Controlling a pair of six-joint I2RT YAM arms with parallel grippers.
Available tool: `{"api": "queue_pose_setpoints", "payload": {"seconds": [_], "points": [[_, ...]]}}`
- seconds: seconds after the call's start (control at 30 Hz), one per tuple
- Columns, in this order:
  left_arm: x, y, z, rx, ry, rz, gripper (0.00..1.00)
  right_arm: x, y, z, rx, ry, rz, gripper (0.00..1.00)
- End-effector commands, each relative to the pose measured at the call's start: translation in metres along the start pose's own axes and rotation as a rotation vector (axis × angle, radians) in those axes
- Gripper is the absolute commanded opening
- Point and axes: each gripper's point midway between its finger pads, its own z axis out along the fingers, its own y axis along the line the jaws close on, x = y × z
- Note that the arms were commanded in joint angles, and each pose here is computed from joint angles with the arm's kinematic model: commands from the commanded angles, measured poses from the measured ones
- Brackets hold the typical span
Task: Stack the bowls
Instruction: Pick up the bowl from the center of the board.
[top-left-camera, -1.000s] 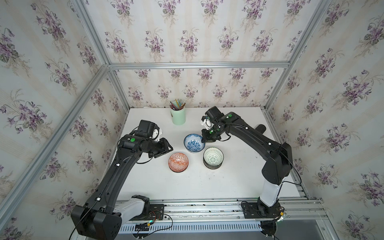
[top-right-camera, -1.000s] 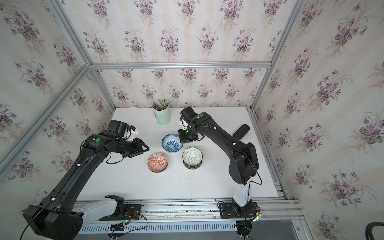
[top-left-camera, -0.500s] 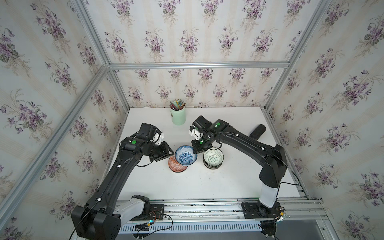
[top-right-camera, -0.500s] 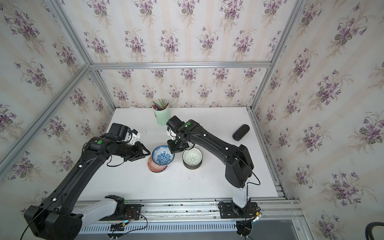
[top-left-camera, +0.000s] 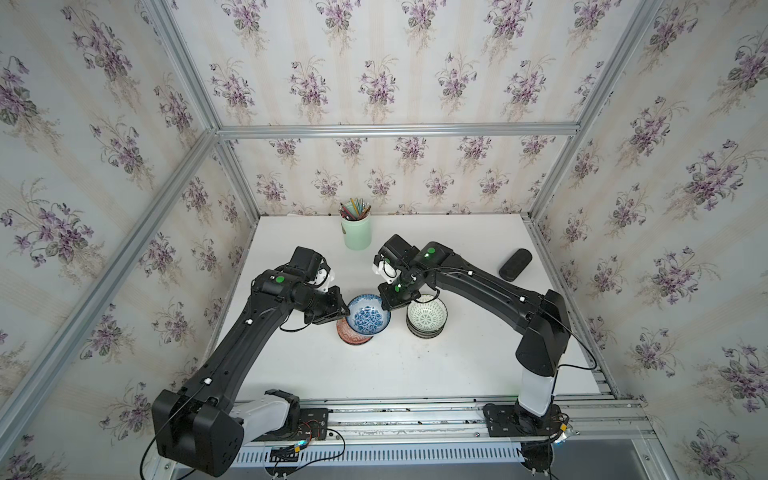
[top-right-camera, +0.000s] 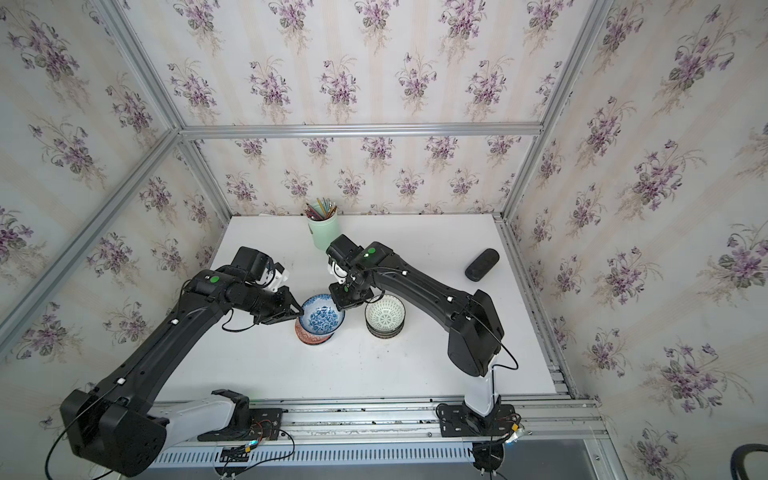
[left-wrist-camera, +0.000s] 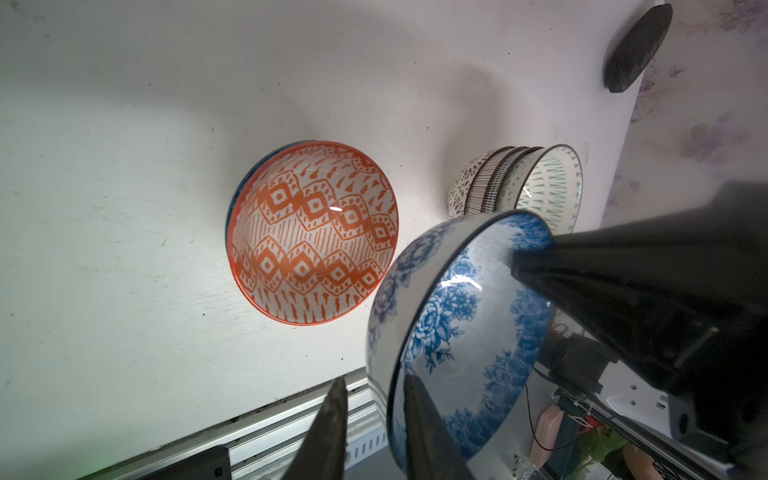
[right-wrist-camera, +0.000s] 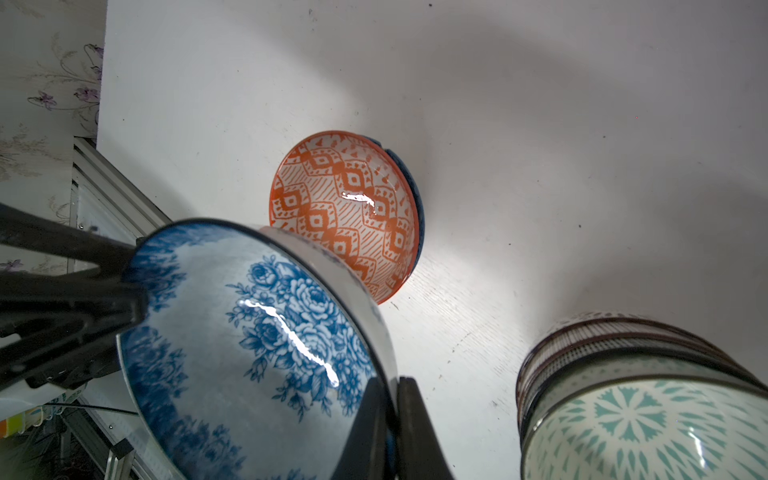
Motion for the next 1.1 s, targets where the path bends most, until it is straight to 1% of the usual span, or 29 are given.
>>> {"api": "queue_pose_setpoints", "payload": {"seconds": [0.0, 0.27, 0.47, 0.6, 0.7, 0.73, 0.77, 0.8, 0.83, 0.9, 0.97, 1.07], "points": [[-0.001, 0.003, 0.003, -0.022, -0.002, 0.01, 0.24, -0.002, 0.005, 0.001, -0.014, -0.006, 0.005, 0.0], [0.001, 0.004, 0.008, -0.024, 0.007, 0.012, 0.14, -0.003, 0.006, 0.003, -0.019, -0.004, 0.005, 0.0], [0.002, 0.003, 0.011, -0.024, 0.013, 0.011, 0.1, -0.003, 0.008, 0.005, -0.027, -0.003, 0.007, 0.0], [0.002, 0.002, 0.011, -0.025, 0.01, 0.012, 0.0, -0.002, 0.008, 0.007, -0.027, -0.001, 0.005, 0.0], [0.001, 0.002, 0.011, -0.032, 0.007, 0.012, 0.0, -0.002, 0.008, 0.007, -0.026, -0.002, 0.005, 0.0], [0.001, 0.002, 0.01, -0.035, 0.003, 0.013, 0.0, -0.003, 0.008, 0.006, -0.025, -0.005, 0.006, 0.03], [0.001, 0.003, 0.009, -0.041, -0.001, 0.013, 0.0, -0.004, 0.008, 0.004, -0.025, -0.014, 0.003, 0.11], [0.0, 0.004, 0.009, -0.049, -0.003, 0.013, 0.0, -0.005, 0.008, 0.002, -0.02, -0.025, 0.003, 0.26], [0.0, 0.006, 0.008, -0.059, -0.006, 0.011, 0.0, -0.007, 0.007, 0.0, -0.012, -0.036, 0.001, 0.36], [0.0, 0.009, 0.008, -0.073, -0.008, 0.008, 0.0, -0.011, 0.005, -0.006, 0.005, -0.061, -0.002, 0.48], [0.0, 0.012, 0.009, -0.086, -0.006, 0.009, 0.0, -0.015, 0.002, -0.013, 0.025, -0.085, -0.007, 0.54], [0.0, 0.017, 0.011, -0.111, -0.011, 0.011, 0.0, -0.024, -0.004, -0.028, 0.046, -0.133, 0.001, 0.57]]}}
